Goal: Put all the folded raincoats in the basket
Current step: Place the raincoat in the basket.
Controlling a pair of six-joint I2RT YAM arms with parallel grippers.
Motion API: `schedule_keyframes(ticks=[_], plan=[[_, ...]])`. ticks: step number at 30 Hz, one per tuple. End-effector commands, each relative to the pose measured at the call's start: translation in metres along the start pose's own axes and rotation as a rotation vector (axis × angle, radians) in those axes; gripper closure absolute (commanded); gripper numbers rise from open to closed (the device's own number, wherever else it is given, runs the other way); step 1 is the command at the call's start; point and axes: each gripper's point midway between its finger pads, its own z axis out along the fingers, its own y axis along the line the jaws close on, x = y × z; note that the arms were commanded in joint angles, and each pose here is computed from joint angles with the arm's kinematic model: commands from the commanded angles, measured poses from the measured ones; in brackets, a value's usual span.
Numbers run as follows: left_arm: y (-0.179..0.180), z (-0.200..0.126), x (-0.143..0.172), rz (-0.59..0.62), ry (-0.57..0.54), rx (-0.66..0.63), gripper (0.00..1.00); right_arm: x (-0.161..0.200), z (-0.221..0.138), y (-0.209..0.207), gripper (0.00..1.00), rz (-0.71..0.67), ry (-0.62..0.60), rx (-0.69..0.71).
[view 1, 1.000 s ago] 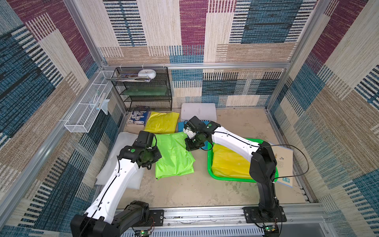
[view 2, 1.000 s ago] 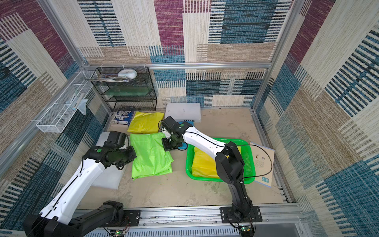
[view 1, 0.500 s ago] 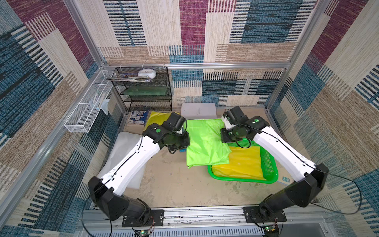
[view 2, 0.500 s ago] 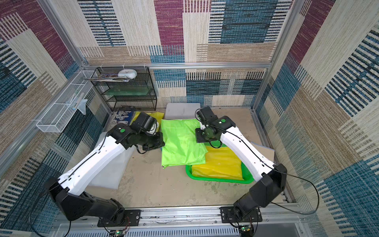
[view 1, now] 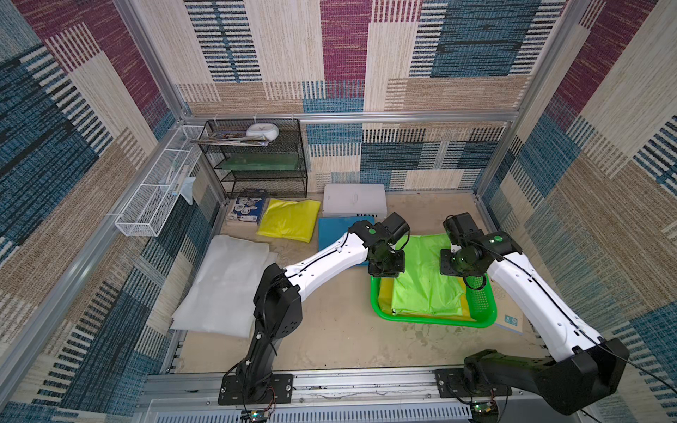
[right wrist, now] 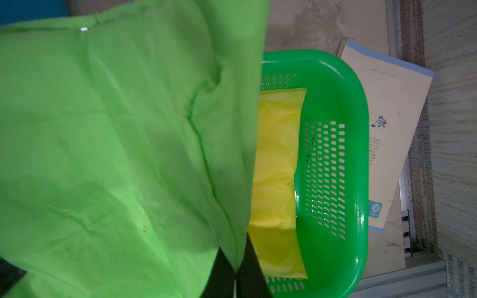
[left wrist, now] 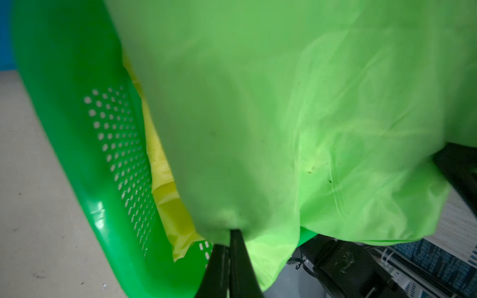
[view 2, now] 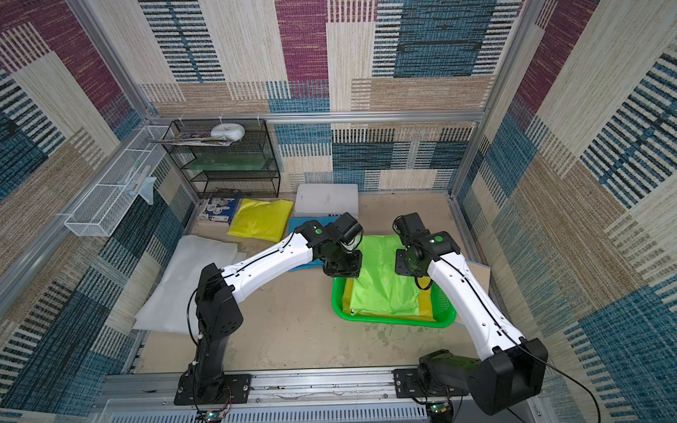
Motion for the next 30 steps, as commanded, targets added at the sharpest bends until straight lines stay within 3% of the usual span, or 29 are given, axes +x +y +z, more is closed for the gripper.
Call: schedule_keyframes(ticks=[1,7,10,14,20,24,30], plan=[[0.008,0.017,0.008,-0.009,0.053,-0.025,1.0,0.001,0.01,0.002,1.0,-0.013,0.013,0.003],[0.043,0.022,0.019,-0.015,0.053,-0.127,1.0,0.014,0.028,0.03,1.0,-0.041,0.094,-0.123],[0.069,0.013,0.026,-0.011,0.057,-0.151,1.0,0.021,0.032,0.058,1.0,-0.045,0.143,-0.273],[0.124,-0.006,0.038,-0.103,0.054,-0.164,1.0,0.029,0.023,0.103,1.0,-0.036,0.163,-0.471],[0.189,-0.045,0.068,-0.226,0.015,-0.135,1.0,0.048,0.011,0.158,1.0,-0.095,0.188,-0.566],[0.187,-0.064,0.075,-0.212,0.001,-0.12,1.0,0.047,0.006,0.175,1.0,-0.116,0.174,-0.571],[0.151,-0.077,0.063,-0.158,-0.023,-0.049,1.0,0.035,0.001,0.138,1.0,-0.1,0.082,-0.4]])
